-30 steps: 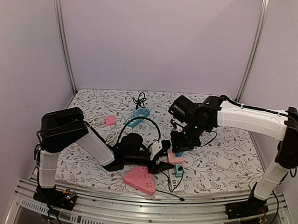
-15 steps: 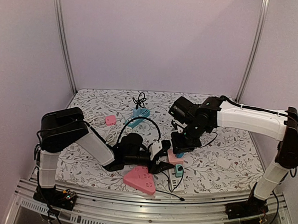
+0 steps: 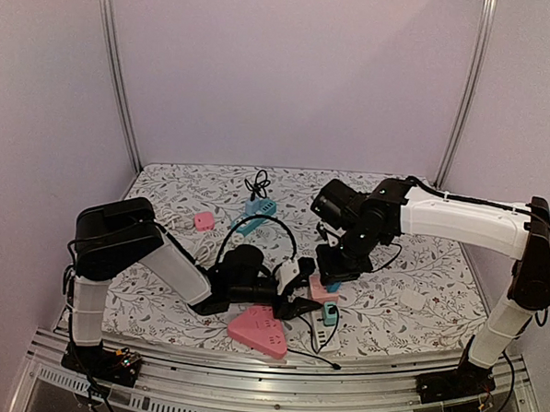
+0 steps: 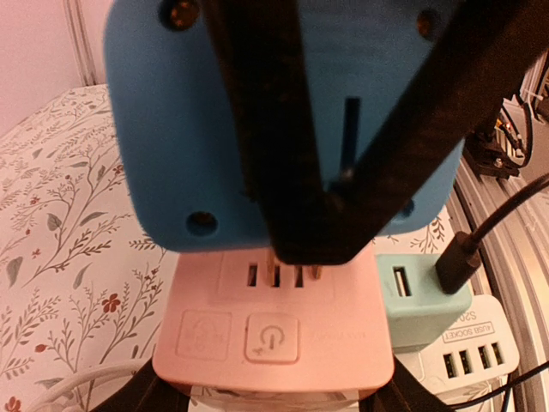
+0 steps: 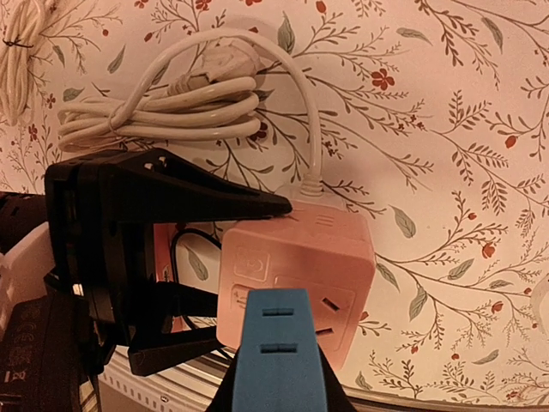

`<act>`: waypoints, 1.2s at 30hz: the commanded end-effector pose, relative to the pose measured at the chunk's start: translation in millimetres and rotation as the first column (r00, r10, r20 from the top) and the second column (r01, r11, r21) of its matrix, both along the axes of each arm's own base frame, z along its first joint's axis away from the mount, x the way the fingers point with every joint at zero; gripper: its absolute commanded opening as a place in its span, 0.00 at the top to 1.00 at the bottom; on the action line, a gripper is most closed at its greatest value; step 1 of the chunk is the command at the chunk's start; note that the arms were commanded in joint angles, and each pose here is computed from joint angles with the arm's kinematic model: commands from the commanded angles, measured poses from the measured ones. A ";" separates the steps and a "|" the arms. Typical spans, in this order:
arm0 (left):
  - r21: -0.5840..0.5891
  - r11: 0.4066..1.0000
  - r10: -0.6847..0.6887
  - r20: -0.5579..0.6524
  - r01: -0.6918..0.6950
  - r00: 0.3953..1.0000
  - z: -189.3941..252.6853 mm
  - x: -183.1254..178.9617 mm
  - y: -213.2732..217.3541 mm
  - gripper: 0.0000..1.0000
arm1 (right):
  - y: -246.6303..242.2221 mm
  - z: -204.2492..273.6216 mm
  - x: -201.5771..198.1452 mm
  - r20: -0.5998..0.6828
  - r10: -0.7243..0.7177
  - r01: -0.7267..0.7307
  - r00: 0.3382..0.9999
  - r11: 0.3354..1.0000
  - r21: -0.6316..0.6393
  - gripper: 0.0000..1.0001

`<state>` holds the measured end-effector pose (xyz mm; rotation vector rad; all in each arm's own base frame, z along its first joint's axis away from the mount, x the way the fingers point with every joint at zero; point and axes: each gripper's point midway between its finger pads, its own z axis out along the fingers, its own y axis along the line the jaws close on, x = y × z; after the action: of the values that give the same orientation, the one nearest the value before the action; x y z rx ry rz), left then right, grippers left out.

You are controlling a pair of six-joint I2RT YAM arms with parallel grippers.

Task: Insert the plug
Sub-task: Insert the plug into the socket.

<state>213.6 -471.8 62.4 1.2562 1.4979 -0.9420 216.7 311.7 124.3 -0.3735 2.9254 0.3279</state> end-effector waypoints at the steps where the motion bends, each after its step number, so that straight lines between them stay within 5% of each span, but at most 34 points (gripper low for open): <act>1: -0.026 1.000 -0.008 0.026 0.009 1.000 5.0 -2.3 -3.7 1.00 | -0.9 2.0 -7.0 -0.012 0.004 -0.004 1.000 1.000 -0.025 1.00; 36: -0.037 0.999 -0.014 0.030 0.015 0.999 9.1 -2.6 -6.2 1.00 | 7.1 -6.5 2.3 0.007 0.023 -0.023 1.000 0.999 -0.048 1.00</act>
<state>213.5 -471.9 62.4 1.2553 1.4988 -0.9423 219.5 310.6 119.4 -0.3917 2.9200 0.2426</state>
